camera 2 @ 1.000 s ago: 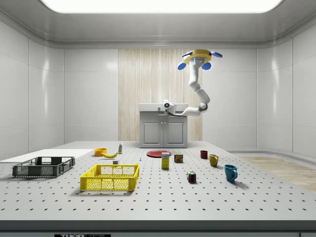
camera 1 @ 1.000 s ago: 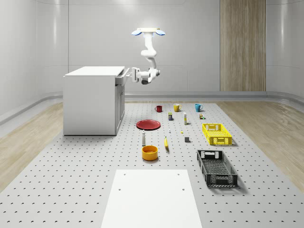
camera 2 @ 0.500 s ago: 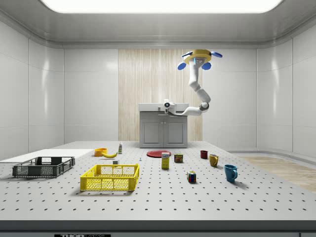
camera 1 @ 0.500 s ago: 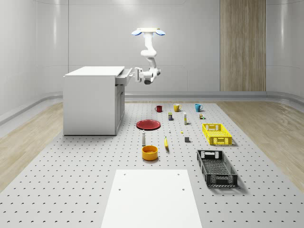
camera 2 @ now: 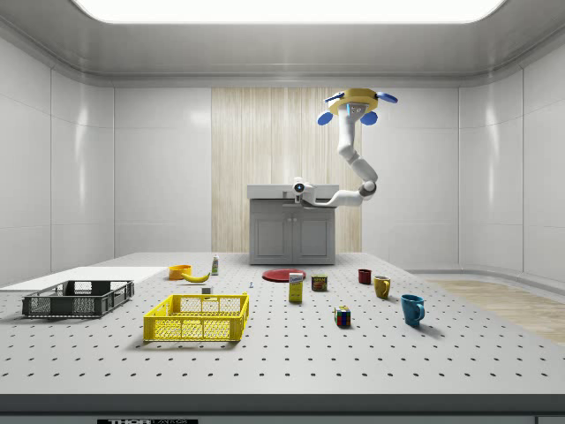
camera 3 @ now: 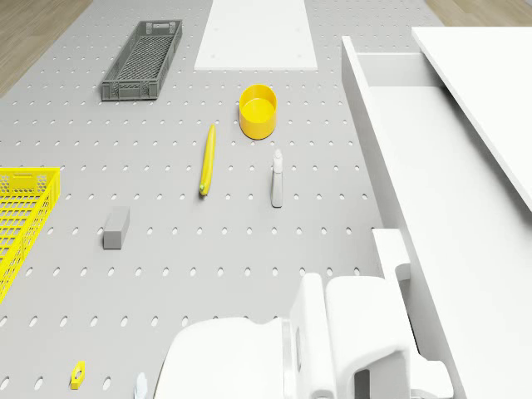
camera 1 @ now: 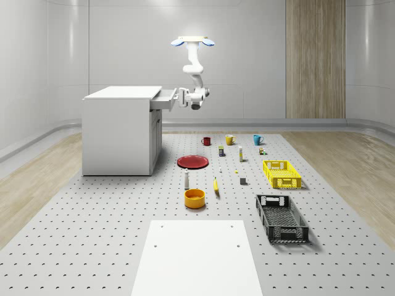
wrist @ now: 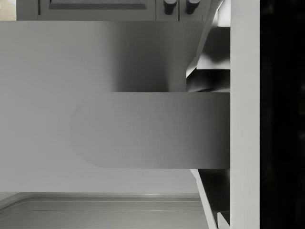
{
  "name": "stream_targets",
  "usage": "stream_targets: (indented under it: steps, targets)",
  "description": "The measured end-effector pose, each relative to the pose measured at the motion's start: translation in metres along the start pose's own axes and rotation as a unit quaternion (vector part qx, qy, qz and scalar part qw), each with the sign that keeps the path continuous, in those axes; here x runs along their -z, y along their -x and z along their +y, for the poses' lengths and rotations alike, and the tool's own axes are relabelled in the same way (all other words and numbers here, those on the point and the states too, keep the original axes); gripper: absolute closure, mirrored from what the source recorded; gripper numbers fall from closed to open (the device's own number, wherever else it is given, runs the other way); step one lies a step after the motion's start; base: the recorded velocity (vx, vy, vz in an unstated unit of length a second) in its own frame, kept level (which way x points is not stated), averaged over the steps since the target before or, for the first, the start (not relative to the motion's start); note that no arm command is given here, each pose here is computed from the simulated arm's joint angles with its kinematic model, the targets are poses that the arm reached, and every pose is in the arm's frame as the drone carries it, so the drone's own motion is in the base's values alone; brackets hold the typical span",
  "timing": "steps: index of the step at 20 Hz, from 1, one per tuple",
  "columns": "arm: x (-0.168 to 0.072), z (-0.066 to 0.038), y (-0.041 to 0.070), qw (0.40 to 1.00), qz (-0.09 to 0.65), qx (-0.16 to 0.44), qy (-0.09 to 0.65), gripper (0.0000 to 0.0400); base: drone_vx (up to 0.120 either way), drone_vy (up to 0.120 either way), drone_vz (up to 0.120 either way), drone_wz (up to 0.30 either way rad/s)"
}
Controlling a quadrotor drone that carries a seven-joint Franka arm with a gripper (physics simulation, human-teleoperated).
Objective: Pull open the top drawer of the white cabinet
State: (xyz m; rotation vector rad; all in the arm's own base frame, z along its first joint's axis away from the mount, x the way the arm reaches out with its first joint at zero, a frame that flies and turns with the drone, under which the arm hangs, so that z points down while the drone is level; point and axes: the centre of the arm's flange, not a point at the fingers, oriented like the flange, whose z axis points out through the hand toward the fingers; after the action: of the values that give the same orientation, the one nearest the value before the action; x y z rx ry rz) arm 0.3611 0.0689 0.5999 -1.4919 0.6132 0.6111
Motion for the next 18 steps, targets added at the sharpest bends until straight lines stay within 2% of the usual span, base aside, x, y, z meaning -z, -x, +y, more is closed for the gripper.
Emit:
stream_targets:
  steps: [6,8,11,14,18]
  targets:
    - [0.029,0.001,-0.001,1.0,-0.001,-0.006,-0.002,0.028,0.0,0.0,0.0,0.0]
    - [0.038,0.001,-0.002,1.0,-0.002,-0.005,-0.002,0.0208,0.0,0.0,0.0,0.0]
    - [0.047,0.001,-0.002,1.0,-0.002,-0.003,-0.003,0.0148,0.0,0.093,0.0,0.0]
    - [0.052,0.001,-0.002,1.0,-0.002,-0.002,-0.003,0.012,0.0,0.12,0.0,0.0]
    - [0.056,0.001,-0.003,1.0,-0.003,-0.001,-0.003,0.0104,0.0,0.12,0.0,0.0]
